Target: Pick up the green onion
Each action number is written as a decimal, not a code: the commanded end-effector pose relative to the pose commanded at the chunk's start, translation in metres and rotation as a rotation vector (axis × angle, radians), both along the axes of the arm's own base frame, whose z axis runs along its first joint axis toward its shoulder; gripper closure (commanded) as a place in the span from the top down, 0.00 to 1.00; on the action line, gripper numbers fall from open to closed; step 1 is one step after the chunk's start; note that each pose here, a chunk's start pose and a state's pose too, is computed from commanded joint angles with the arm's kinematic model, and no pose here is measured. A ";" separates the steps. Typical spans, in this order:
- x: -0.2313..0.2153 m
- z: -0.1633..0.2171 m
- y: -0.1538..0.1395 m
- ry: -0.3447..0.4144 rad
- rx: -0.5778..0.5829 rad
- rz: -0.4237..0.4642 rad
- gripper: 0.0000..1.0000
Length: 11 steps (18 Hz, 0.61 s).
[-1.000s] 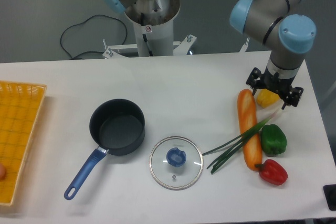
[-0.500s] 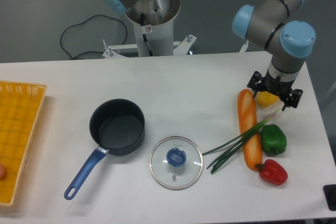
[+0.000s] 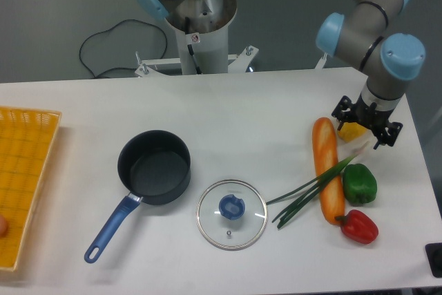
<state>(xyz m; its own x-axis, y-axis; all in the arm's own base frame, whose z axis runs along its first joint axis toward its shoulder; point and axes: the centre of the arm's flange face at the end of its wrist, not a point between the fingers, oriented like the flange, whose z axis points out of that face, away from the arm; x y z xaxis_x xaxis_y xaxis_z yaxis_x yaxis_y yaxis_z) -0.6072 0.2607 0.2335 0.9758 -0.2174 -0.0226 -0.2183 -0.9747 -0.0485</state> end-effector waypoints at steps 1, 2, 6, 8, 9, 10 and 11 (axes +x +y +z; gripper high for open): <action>-0.002 -0.001 0.000 0.000 0.000 -0.003 1.00; -0.004 -0.003 0.001 -0.001 0.000 -0.003 1.00; -0.007 -0.012 0.001 0.003 0.001 -0.005 1.00; -0.007 -0.016 0.002 0.002 0.000 -0.012 1.00; -0.008 -0.017 0.002 0.005 0.002 -0.017 1.00; -0.008 -0.017 0.002 0.005 0.004 -0.022 0.99; -0.009 -0.020 0.002 0.002 0.003 -0.025 0.99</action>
<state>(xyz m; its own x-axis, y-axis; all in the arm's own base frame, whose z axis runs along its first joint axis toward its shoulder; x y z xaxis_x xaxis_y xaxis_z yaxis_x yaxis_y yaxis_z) -0.6159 0.2627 0.2132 0.9701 -0.2413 -0.0256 -0.2424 -0.9688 -0.0509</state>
